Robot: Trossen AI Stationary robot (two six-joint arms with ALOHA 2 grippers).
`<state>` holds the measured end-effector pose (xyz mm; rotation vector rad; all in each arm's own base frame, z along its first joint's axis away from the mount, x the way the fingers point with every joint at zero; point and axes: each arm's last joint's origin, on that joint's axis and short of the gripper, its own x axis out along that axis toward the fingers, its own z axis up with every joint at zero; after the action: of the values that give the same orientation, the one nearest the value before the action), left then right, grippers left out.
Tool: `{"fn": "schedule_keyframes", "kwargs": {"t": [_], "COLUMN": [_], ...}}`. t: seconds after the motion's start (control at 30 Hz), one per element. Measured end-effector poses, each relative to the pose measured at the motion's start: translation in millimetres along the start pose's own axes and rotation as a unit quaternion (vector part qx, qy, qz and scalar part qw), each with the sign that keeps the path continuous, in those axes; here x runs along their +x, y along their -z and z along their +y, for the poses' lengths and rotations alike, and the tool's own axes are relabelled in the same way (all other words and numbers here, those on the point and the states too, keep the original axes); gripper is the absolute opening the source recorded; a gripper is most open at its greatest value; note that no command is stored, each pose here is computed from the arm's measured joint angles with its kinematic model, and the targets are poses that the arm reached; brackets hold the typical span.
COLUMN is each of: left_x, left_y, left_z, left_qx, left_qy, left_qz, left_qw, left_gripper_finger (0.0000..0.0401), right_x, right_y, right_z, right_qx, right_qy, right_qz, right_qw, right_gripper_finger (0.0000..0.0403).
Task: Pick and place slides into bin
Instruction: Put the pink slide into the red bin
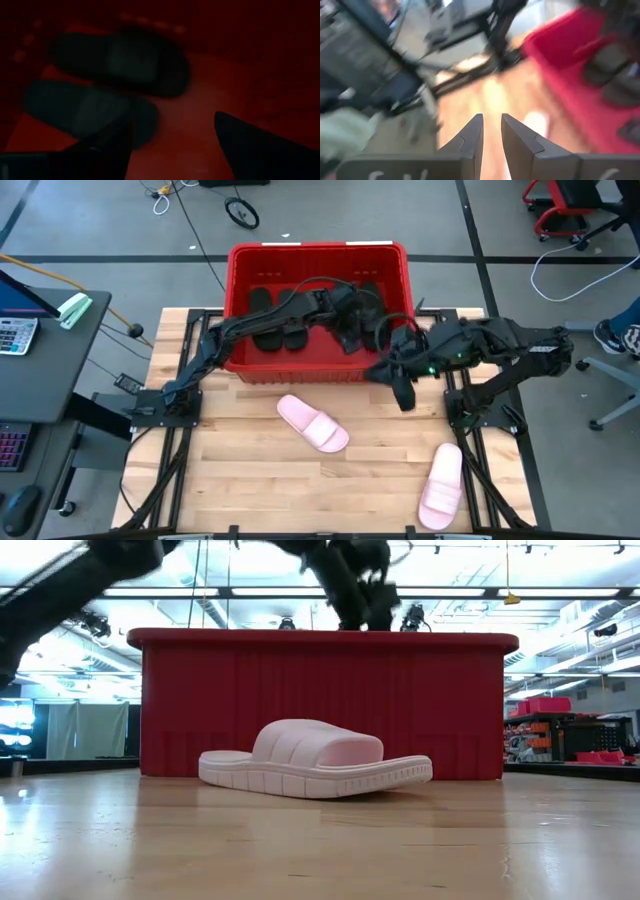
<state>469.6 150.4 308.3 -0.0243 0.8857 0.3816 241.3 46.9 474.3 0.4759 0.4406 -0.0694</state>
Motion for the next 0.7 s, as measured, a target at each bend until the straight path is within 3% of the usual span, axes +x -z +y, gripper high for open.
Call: {"fn": "schedule_keyframes", "kwargs": {"t": [0.2, 0.4, 0.53, 0.7], "left_x": [-79, -143, -159, -147], "left_y": [8, 22, 36, 56], "left_z": [-33, -80, -120, -174], "left_qx": [0.0, -0.065, -0.039, -0.036], "left_qy": [0.124, 0.218, 0.242, 0.226], "left_qz": [0.043, 0.094, 0.139, 0.165], "left_qw": [0.991, 0.969, 0.959, 0.959], "left_gripper_finger": [0.0255, 0.0233, 0.0221, 0.0219], "right_x": [-9, -16, -12, -5], "right_y": [38, 85, 130, 197], "right_z": [28, 56, 62, 56], "right_qx": [0.03, 0.123, 0.194, 0.26], "right_qy": [-0.043, 0.011, 0.076, 0.163], "right_qz": [0.129, 0.174, 0.221, 0.282], "right_qw": [0.99, 0.977, 0.953, 0.909], "right_gripper_finger": [0.0075, 0.0075, 0.0075, 0.0075]}}
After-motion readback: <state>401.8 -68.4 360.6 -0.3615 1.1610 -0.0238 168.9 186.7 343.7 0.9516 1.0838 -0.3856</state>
